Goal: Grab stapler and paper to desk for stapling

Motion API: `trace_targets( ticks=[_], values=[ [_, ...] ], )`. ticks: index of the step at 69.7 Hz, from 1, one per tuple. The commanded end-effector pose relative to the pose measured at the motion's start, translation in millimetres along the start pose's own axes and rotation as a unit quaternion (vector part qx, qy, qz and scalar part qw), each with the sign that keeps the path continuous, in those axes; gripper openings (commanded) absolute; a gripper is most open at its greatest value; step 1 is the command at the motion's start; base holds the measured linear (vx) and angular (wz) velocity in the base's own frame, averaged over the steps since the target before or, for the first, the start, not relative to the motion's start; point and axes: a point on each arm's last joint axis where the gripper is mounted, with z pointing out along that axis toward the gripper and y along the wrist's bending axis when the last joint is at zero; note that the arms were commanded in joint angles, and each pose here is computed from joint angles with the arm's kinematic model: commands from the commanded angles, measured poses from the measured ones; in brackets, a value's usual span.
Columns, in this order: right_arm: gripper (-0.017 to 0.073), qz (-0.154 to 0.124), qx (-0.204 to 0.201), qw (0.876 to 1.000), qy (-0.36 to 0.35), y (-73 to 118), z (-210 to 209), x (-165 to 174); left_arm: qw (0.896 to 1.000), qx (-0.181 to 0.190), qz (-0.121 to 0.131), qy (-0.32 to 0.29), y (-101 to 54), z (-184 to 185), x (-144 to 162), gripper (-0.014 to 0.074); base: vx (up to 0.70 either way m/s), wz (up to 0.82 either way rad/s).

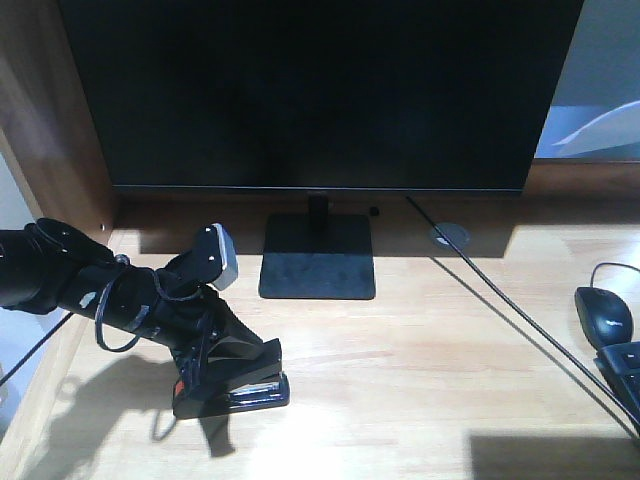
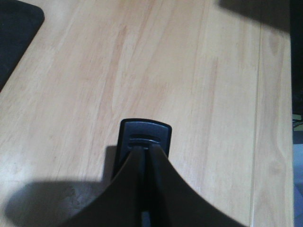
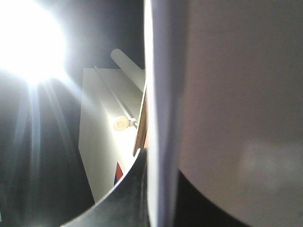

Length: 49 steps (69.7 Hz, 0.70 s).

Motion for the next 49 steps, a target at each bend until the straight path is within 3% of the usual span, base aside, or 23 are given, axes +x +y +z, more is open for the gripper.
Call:
trace_targets(
  ticks=[1,49],
  values=[
    [-0.0006,-0.01,-0.022,1.0,-0.009,7.0,7.3,-2.7,0.999,-0.001,0.01,-0.035,-3.4,-10.4,-18.5,-0.0006,0.0,0.0],
    [-0.0006,-0.01,-0.023,1.0,-0.011,7.2,7.3,-3.0,0.999,-0.002,0.009,-0.036,-3.3,-10.4,-18.7,-0.0006,0.0,0.0]
  ],
)
